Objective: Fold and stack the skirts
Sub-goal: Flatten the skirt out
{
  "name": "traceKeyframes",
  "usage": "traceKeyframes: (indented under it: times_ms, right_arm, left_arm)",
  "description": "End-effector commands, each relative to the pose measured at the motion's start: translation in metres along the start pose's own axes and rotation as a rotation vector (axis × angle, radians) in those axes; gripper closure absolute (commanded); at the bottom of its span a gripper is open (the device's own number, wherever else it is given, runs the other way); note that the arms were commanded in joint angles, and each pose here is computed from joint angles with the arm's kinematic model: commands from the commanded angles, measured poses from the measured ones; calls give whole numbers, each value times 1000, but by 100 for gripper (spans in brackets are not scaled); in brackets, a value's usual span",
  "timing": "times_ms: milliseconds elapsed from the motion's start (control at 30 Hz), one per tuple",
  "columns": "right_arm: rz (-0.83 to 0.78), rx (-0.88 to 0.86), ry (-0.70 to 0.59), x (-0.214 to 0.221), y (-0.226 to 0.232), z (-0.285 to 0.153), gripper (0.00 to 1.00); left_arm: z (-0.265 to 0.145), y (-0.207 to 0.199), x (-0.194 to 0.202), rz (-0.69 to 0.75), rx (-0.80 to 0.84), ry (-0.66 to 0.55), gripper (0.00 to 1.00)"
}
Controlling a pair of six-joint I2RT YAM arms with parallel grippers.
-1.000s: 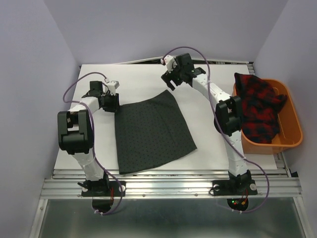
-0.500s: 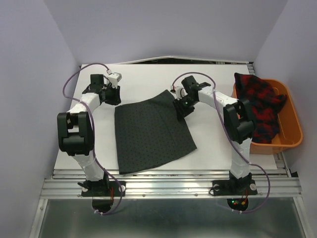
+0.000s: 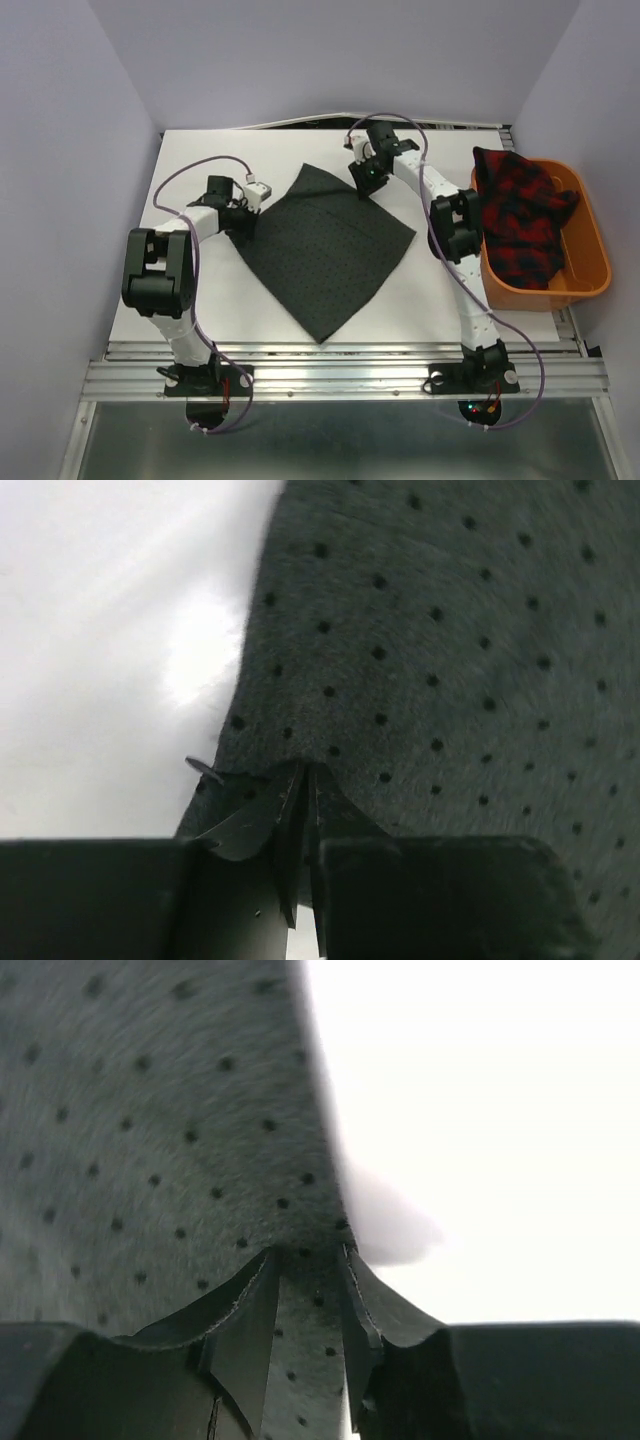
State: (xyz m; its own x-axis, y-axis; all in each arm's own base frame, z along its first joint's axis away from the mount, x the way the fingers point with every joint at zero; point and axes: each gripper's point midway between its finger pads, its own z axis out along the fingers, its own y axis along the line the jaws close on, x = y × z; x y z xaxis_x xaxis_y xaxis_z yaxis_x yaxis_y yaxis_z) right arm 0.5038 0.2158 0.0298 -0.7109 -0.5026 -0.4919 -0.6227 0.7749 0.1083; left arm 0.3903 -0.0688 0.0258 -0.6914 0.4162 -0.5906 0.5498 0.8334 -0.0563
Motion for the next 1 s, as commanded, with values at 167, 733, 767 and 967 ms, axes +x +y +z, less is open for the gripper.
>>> traceKeyframes:
  times_ms: [167,733,767,967]
  right_arm:
    - [-256,213,-328,-111,-32,1,41]
    - [-277,-197,-100,35,89,-118,36]
    - [-307,-198,-125,41,96,-136,36]
    - [-364,-327,49,147,145,-151,42]
  left_arm:
    - [-31,-155,52,370,401,139,84]
    - [-20,-126,-102,238,303,-162,74]
    - [-24,-126,-100,352,311,-185,74]
    - [-59,-128,-56,746,369,-227,66]
